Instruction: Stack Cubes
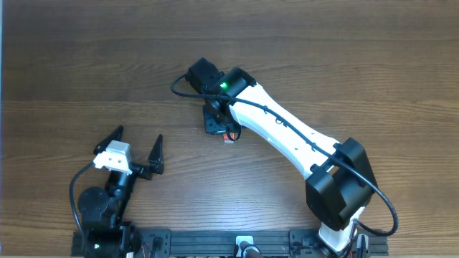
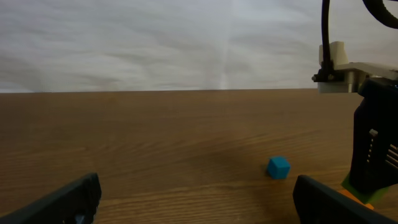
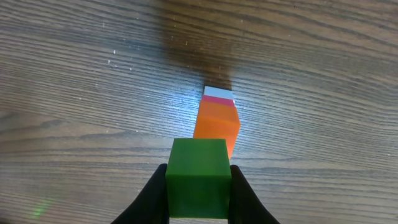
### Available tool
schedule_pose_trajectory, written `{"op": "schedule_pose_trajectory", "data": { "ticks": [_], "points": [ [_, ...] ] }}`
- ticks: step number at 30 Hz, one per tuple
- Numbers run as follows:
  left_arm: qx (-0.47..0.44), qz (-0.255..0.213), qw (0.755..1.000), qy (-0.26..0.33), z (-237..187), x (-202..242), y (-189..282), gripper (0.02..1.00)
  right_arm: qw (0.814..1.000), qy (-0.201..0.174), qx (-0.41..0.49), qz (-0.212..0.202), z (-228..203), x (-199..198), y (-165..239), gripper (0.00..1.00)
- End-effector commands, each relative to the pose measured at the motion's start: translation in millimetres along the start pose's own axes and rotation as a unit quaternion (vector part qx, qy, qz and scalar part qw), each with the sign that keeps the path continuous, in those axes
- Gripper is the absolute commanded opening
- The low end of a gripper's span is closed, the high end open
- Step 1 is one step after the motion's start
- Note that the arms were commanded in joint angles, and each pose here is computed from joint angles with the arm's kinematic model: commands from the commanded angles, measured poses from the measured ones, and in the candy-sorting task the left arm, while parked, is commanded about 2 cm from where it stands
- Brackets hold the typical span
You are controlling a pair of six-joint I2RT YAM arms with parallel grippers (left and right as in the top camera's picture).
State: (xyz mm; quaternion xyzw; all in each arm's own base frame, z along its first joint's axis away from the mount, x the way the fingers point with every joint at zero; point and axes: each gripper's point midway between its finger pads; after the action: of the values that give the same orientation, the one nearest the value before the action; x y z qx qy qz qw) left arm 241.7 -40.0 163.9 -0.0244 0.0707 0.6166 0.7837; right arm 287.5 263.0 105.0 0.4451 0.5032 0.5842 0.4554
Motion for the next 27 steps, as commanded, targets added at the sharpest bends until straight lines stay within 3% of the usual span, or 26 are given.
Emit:
{"op": "schedule_pose_trajectory", "data": {
  "ticks": [1, 27],
  "points": [
    [0.001, 0.004, 1.000, 0.007, -1.4, 1.7, 0.1, 1.000, 1.000, -0.008, 0.002, 0.003, 0.0, -0.1, -1.5, 0.009],
    [0.001, 0.004, 1.000, 0.007, -1.4, 1.7, 0.1, 1.000, 0.999, -0.031, 0.022, -0.013, 3.1, -12.2, -20.5, 0.009]
  ]
}}
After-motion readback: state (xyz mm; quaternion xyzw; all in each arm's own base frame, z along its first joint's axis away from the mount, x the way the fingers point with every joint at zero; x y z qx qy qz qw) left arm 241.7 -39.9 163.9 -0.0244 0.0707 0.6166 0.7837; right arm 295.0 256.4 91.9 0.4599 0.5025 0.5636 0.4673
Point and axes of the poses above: each gripper's point midway between its finger pads, its own y axis back along the fingers, its own x axis along the line the jaws close on, z = x × y, and after that the axes turned 3 degrees about y, right-handed
